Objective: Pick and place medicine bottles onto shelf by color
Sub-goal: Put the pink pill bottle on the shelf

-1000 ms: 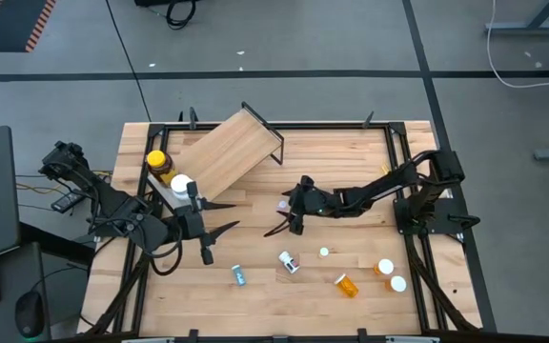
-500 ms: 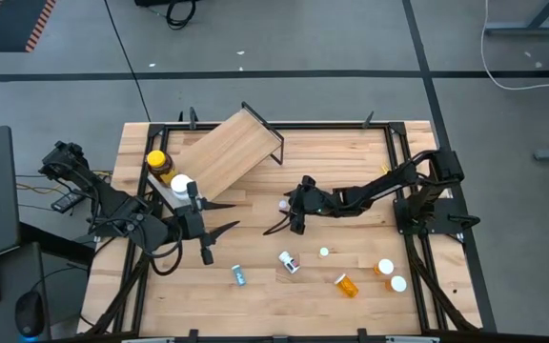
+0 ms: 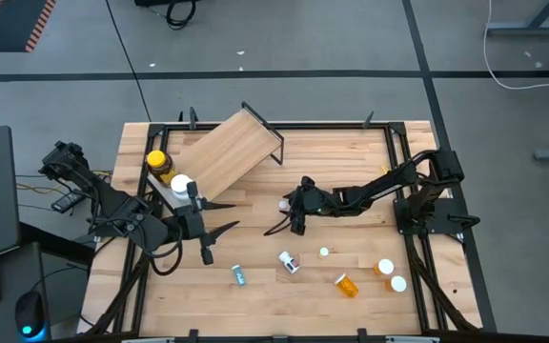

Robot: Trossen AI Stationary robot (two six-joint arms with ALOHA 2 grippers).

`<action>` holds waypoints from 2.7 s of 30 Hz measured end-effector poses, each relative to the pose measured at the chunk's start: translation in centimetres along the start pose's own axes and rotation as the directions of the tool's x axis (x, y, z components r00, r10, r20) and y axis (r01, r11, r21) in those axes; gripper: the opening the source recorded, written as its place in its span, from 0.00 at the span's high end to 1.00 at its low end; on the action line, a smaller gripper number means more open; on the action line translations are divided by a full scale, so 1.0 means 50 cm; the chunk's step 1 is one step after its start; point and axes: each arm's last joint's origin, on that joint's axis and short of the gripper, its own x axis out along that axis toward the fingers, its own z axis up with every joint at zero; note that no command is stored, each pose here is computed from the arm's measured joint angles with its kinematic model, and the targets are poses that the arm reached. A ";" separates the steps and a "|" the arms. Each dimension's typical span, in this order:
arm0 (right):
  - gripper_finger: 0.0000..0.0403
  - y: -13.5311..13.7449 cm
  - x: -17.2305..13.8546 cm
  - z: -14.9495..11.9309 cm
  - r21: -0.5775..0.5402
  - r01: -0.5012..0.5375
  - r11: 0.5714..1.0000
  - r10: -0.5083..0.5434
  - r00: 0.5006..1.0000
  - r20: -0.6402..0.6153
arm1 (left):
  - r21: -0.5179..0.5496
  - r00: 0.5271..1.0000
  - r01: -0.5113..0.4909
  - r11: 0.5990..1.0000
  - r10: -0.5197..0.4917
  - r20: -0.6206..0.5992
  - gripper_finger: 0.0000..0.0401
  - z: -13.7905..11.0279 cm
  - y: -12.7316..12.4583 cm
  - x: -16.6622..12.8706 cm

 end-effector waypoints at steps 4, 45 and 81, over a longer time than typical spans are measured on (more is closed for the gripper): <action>0.42 0.000 0.001 -0.001 0.000 0.000 1.000 0.000 1.000 0.000 | 0.000 1.000 0.000 1.000 0.000 0.000 0.56 0.000 0.000 0.000; 0.63 0.004 0.034 -0.024 0.002 0.011 1.000 -0.011 1.000 0.020 | 0.006 1.000 0.001 1.000 -0.001 -0.005 0.56 -0.001 0.000 0.000; 0.65 -0.091 -0.026 0.318 -0.051 0.079 0.996 -0.067 0.977 0.203 | 0.010 1.000 0.001 1.000 -0.001 -0.007 0.57 -0.002 0.000 0.000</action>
